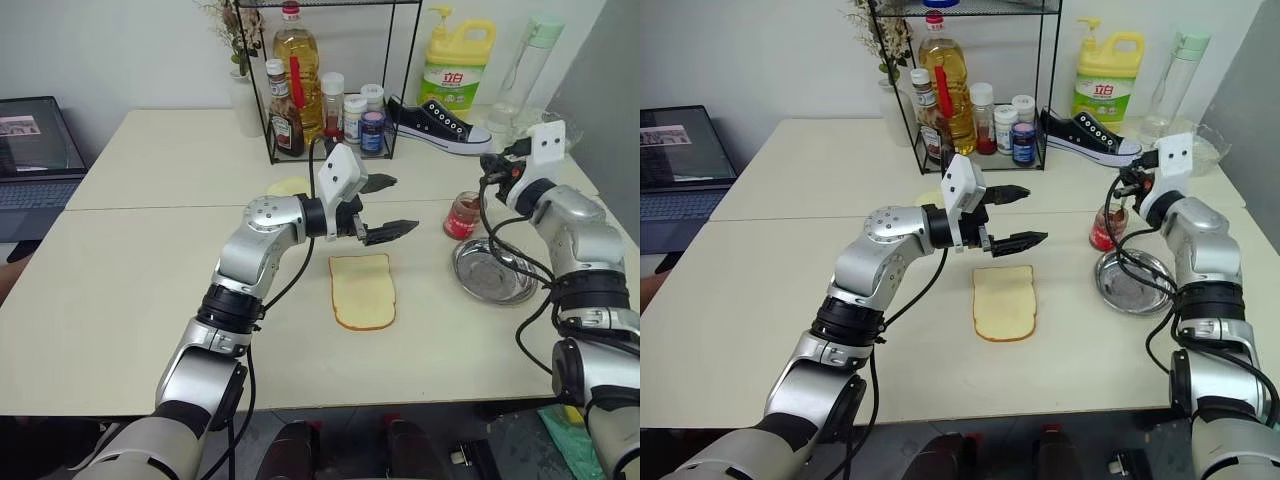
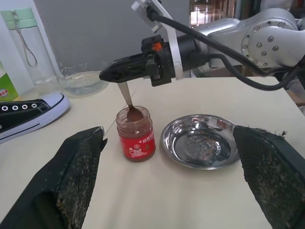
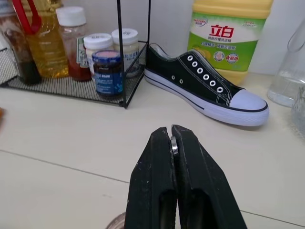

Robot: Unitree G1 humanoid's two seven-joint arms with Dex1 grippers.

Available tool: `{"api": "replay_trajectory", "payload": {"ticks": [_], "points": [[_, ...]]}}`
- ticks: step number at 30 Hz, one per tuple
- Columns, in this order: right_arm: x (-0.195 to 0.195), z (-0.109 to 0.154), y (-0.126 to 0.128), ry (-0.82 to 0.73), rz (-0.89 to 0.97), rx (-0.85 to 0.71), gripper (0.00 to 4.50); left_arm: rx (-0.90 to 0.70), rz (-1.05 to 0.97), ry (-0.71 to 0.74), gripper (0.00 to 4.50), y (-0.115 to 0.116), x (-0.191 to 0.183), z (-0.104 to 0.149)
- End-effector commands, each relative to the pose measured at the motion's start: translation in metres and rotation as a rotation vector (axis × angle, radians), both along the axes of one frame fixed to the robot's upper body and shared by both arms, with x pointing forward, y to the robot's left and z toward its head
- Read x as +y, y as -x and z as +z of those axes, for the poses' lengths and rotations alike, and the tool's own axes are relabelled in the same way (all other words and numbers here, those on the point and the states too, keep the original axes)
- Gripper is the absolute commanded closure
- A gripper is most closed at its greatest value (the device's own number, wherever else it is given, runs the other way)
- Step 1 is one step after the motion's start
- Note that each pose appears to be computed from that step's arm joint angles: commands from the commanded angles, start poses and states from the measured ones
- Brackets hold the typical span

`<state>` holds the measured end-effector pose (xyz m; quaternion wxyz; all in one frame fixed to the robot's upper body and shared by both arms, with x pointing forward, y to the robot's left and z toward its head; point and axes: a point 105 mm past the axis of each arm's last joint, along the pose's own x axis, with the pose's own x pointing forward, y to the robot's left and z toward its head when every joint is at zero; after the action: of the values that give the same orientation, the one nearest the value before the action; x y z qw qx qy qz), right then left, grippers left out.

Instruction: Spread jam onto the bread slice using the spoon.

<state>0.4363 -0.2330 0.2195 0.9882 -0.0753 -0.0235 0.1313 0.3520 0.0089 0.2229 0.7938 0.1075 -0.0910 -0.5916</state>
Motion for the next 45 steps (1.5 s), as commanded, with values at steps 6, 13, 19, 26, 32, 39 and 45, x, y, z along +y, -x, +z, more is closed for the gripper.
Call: {"api": "replay_trajectory", "payload": {"ticks": [6,13,19,26,32,39,45], "points": [[0.002,0.003,0.0,-0.052,-0.006,-0.034,4.48,-0.069,-0.027,0.016,0.0,0.006,-0.003,0.02],[-0.002,0.006,-0.002,-0.163,-0.026,-0.025,4.48,-0.069,-0.029,0.015,0.0,0.005,-0.003,0.02],[-0.007,0.016,-0.002,-0.308,-0.044,-0.021,4.48,-0.07,-0.03,0.014,0.0,0.005,-0.003,0.02],[-0.011,0.024,0.0,-0.379,-0.05,-0.02,4.48,-0.072,-0.032,0.014,0.0,0.005,-0.004,0.02],[-0.017,0.035,0.002,-0.439,-0.064,-0.033,4.48,-0.071,-0.035,0.014,0.0,0.005,-0.005,0.02],[-0.024,0.043,0.005,-0.482,-0.077,-0.044,4.48,-0.072,-0.045,0.012,0.0,0.006,-0.007,0.019],[-0.033,0.047,0.009,-0.51,-0.105,-0.054,4.48,-0.075,-0.056,0.011,0.0,0.006,-0.008,0.02]]}}
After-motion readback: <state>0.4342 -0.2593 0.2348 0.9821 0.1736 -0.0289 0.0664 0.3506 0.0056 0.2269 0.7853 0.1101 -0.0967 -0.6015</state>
